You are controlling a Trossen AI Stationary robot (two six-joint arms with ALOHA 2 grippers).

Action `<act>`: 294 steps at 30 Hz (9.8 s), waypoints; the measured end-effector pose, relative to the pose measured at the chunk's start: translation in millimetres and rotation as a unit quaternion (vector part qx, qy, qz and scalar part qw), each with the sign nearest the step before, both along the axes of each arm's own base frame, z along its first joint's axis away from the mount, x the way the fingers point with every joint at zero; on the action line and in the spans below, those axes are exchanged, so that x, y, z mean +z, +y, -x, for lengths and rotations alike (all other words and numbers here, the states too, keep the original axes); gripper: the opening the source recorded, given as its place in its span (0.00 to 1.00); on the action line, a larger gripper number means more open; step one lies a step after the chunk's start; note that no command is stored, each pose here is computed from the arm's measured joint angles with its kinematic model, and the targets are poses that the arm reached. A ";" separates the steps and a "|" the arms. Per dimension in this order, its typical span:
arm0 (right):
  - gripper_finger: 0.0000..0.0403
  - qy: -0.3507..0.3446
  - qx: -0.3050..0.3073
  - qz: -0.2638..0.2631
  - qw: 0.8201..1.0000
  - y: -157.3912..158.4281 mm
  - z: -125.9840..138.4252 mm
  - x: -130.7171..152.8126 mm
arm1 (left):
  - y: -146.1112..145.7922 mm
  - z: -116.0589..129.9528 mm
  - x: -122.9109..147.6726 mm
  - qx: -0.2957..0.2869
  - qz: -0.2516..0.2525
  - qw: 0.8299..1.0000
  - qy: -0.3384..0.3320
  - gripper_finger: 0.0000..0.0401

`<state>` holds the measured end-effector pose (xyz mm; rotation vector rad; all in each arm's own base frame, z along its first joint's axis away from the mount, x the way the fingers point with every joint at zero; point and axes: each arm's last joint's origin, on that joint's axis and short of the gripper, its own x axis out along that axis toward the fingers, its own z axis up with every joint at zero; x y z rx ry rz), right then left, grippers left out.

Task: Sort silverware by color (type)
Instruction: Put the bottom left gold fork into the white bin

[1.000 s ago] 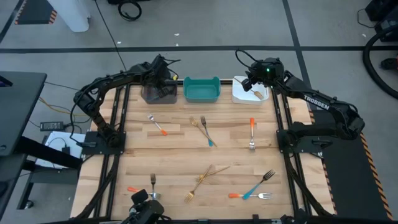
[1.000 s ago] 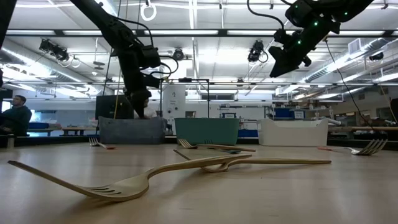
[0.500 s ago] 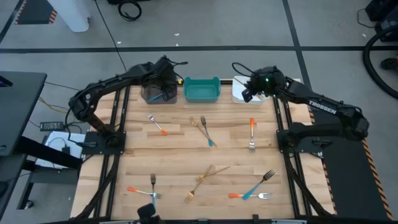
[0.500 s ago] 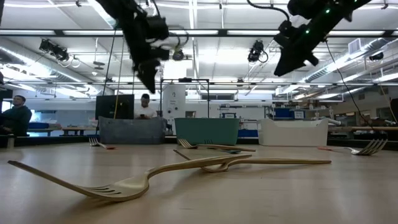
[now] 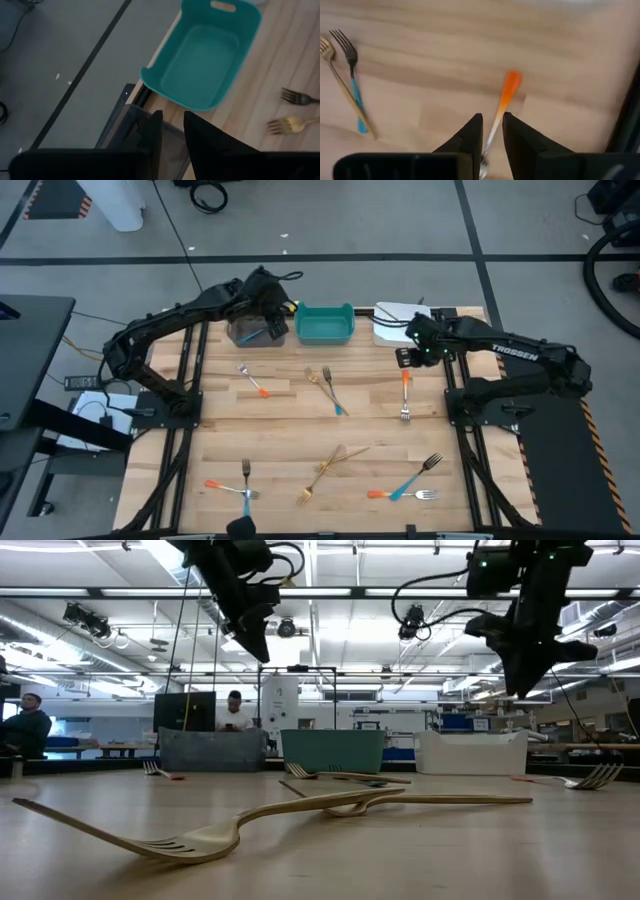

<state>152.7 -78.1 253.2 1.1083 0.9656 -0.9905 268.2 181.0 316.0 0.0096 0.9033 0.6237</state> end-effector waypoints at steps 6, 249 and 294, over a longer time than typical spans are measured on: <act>0.19 0.021 0.000 -0.065 0.998 10.8 -15.7 -12.1 | 0.6 -1.0 1.0 0.002 -0.003 1.000 -0.009 0.22; 0.21 -0.412 0.121 0.413 0.803 -37.7 -99.9 63.5 | -65.0 -110.5 -0.7 -0.057 0.056 0.934 -0.347 0.05; 0.06 0.050 0.247 0.409 0.877 -118.8 -11.2 9.5 | 33.8 -60.3 -10.0 0.028 0.074 0.945 -0.318 0.23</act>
